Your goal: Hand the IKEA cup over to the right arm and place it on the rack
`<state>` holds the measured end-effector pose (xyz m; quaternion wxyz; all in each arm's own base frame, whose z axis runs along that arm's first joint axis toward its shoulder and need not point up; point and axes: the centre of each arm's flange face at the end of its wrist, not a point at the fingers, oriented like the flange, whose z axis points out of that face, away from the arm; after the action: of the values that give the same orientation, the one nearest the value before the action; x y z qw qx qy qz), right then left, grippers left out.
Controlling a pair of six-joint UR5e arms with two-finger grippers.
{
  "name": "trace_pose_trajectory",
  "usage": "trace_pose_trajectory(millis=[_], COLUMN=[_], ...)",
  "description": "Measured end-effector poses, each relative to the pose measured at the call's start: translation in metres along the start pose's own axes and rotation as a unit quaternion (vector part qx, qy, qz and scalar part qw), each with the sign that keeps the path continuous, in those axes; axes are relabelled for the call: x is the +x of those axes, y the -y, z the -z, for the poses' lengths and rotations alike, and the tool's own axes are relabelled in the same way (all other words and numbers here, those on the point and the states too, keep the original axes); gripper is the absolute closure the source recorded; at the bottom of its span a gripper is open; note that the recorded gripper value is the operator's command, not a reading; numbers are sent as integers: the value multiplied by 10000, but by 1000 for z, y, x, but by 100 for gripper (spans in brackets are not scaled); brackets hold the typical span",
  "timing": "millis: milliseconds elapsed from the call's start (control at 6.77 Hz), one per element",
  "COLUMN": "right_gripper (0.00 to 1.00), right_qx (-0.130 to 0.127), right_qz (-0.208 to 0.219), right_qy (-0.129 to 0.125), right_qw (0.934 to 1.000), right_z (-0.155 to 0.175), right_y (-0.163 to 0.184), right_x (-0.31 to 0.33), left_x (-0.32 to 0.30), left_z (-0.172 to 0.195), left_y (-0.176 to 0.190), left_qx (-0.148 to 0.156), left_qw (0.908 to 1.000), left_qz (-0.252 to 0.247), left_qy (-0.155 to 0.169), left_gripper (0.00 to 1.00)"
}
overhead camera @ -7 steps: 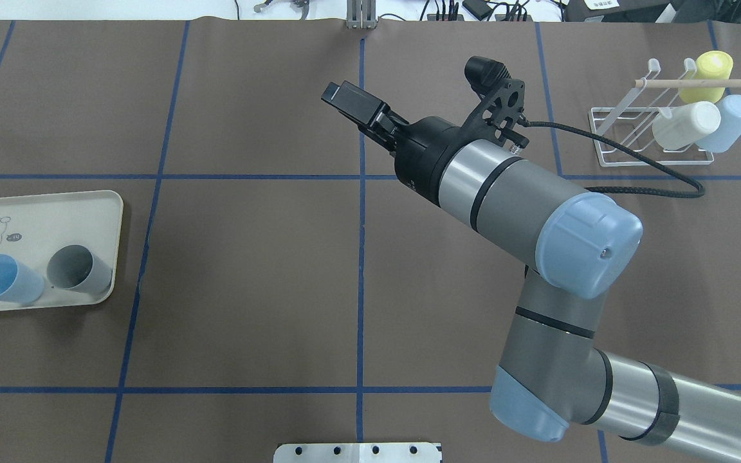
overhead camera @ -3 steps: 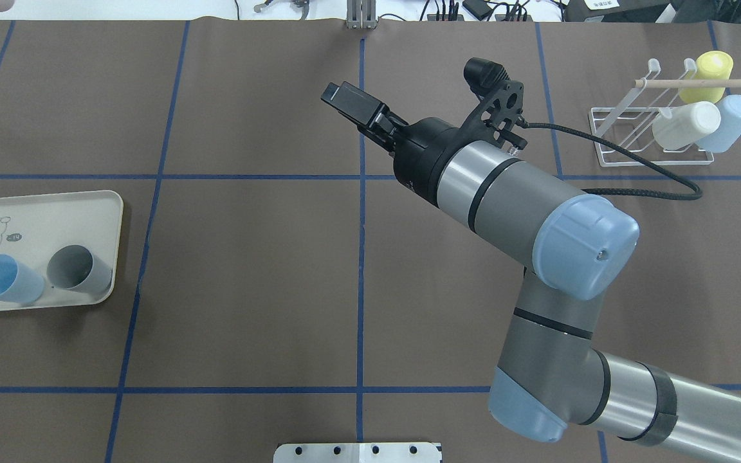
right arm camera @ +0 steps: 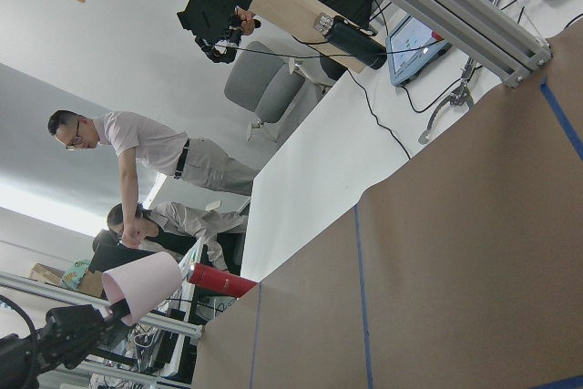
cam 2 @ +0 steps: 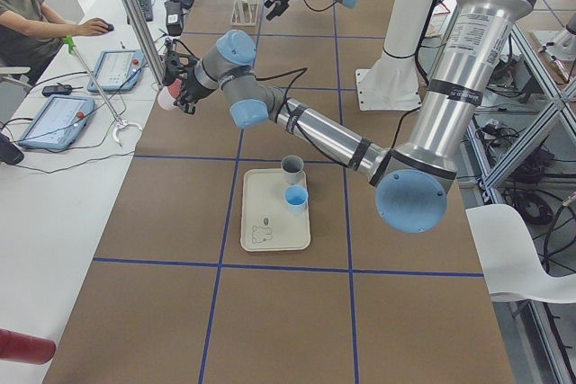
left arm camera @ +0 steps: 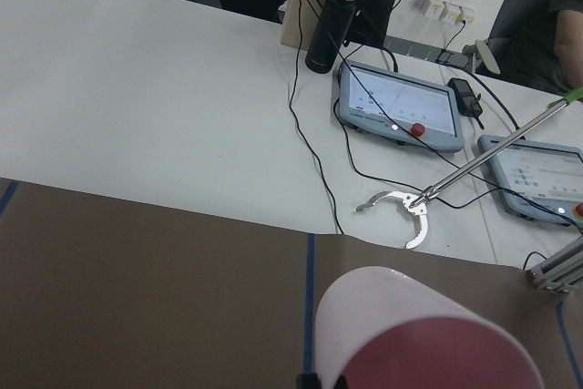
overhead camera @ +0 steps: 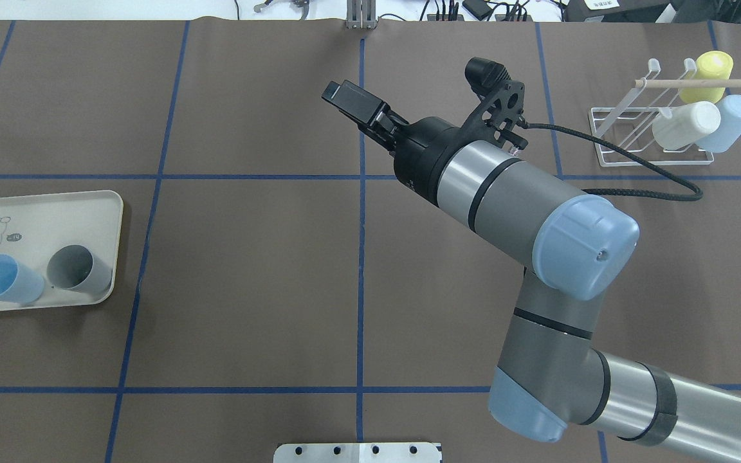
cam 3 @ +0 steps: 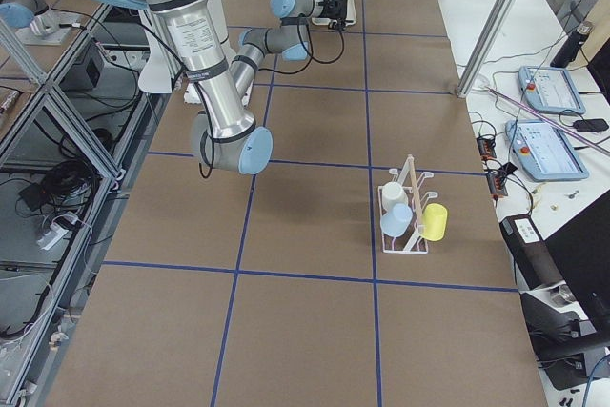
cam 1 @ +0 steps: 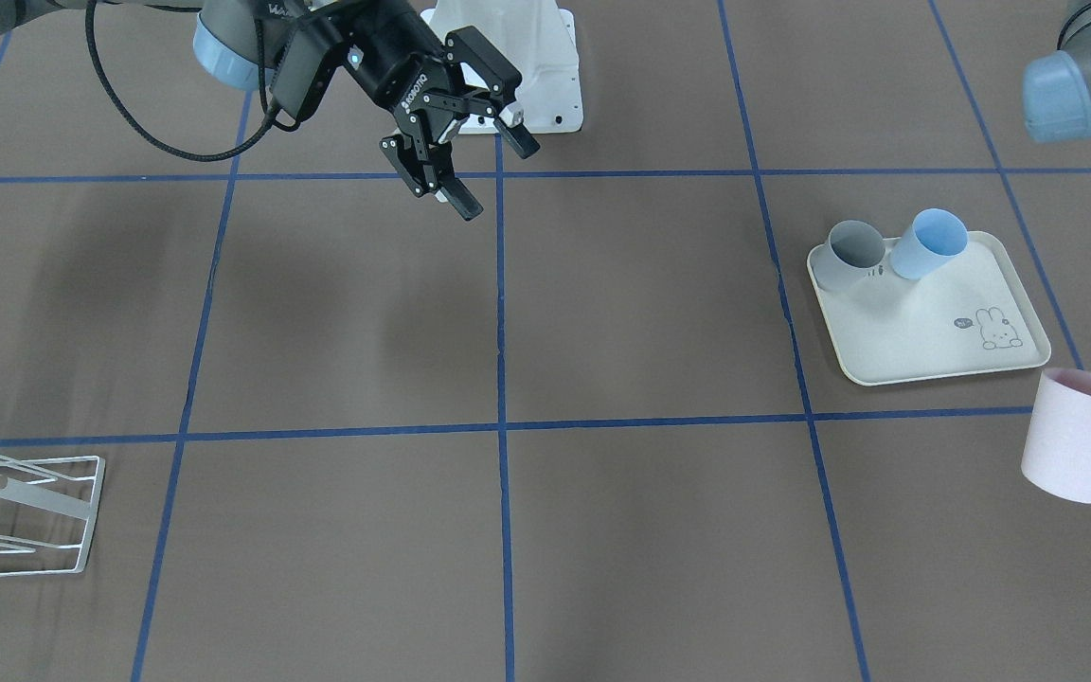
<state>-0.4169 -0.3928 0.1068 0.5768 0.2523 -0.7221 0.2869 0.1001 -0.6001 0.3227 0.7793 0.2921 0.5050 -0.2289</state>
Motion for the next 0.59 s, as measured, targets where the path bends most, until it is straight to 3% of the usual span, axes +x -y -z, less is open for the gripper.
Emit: trace_pose_trajectory(millis=[295,591], right_gripper=[0,0], right_qx=[67,169], right_qz=[-101,-298], right_qy=[11,184], right_qw=[9999,9992], right_z=[0,3], right_y=[2,4], right_x=[-1,-3], left_x=[32,71], left_z=[-7,-22], left_y=[-20,-46], left_qx=[-49,-40], left_qw=[9963,9861], left_qz=[694,1393], left_qy=[-510,-904], left_gripper=[100,100])
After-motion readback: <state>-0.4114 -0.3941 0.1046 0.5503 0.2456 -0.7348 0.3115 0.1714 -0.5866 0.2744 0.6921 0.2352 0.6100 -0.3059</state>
